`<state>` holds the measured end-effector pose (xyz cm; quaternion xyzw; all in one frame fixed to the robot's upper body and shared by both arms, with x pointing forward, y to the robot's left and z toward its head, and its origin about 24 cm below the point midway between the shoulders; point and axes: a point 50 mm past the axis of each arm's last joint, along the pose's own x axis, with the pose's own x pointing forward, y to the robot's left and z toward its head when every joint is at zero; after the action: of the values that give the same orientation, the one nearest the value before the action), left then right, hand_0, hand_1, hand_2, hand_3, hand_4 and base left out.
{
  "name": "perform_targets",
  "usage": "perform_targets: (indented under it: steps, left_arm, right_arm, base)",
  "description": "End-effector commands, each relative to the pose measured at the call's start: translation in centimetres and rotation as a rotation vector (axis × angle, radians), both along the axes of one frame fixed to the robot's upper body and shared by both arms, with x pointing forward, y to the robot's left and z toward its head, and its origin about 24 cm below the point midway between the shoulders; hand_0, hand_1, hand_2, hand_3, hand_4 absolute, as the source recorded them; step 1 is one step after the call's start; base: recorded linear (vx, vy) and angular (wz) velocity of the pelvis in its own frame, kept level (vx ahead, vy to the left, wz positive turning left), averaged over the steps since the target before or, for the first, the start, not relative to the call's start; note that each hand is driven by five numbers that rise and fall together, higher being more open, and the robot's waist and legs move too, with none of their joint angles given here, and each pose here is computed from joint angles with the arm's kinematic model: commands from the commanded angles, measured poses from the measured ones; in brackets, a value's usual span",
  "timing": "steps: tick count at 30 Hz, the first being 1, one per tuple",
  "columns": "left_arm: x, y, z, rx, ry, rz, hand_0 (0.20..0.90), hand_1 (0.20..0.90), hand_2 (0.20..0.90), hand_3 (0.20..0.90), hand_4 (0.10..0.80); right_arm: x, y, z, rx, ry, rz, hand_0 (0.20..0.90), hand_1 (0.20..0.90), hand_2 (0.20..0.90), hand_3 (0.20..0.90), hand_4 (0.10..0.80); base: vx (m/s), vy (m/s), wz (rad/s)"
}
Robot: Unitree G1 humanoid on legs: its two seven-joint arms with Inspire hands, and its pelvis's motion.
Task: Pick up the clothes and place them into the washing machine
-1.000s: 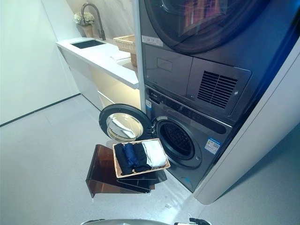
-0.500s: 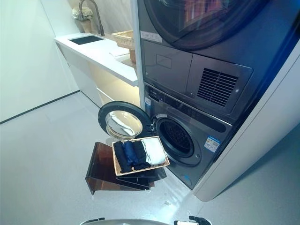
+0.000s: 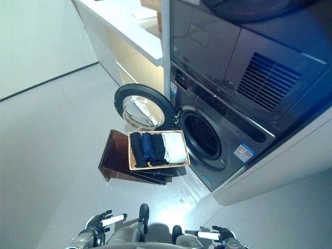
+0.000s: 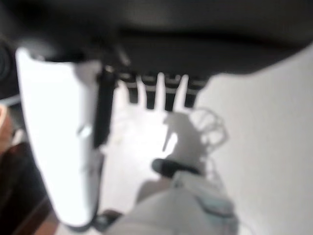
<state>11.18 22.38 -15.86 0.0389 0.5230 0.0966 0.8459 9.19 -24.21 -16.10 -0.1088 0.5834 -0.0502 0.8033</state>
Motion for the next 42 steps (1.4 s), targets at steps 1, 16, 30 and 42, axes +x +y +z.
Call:
perform_targets:
  steps: [1,16,30,42]
  left_arm:
    - [2.1,-1.5,0.5,-0.048,-0.118,0.014,0.9,0.9,0.9,0.9,0.8]
    - [3.1,-0.1,1.1,0.002,-0.124,-0.068,0.9,0.9,0.9,0.9,0.8]
    - [2.7,0.8,1.1,0.026,-0.108,-0.035,0.9,0.9,0.9,0.9,0.8]
    - [4.2,-0.8,1.4,0.015,-0.161,-0.027,0.9,0.9,0.9,0.9,0.8]
  right_arm:
    - [-0.1,0.4,-0.1,-0.012,-0.008,0.019,0.9,0.9,0.9,0.9,0.8]
    - [2.7,2.4,0.2,0.044,-0.094,0.065,0.9,0.9,0.9,0.9,0.8]
    - [5.6,2.9,1.2,0.004,-0.175,0.174,0.9,0.9,0.9,0.9,0.8]
    - [14.4,2.4,5.8,-0.156,-0.422,0.297,0.9,0.9,0.9,0.9,0.8]
  base:
    - [0.198,0.137,-0.23]
    - [0.204,0.168,-0.17]
    - [0.067,-0.005,0.03]
    - [0.004,-0.057,0.27]
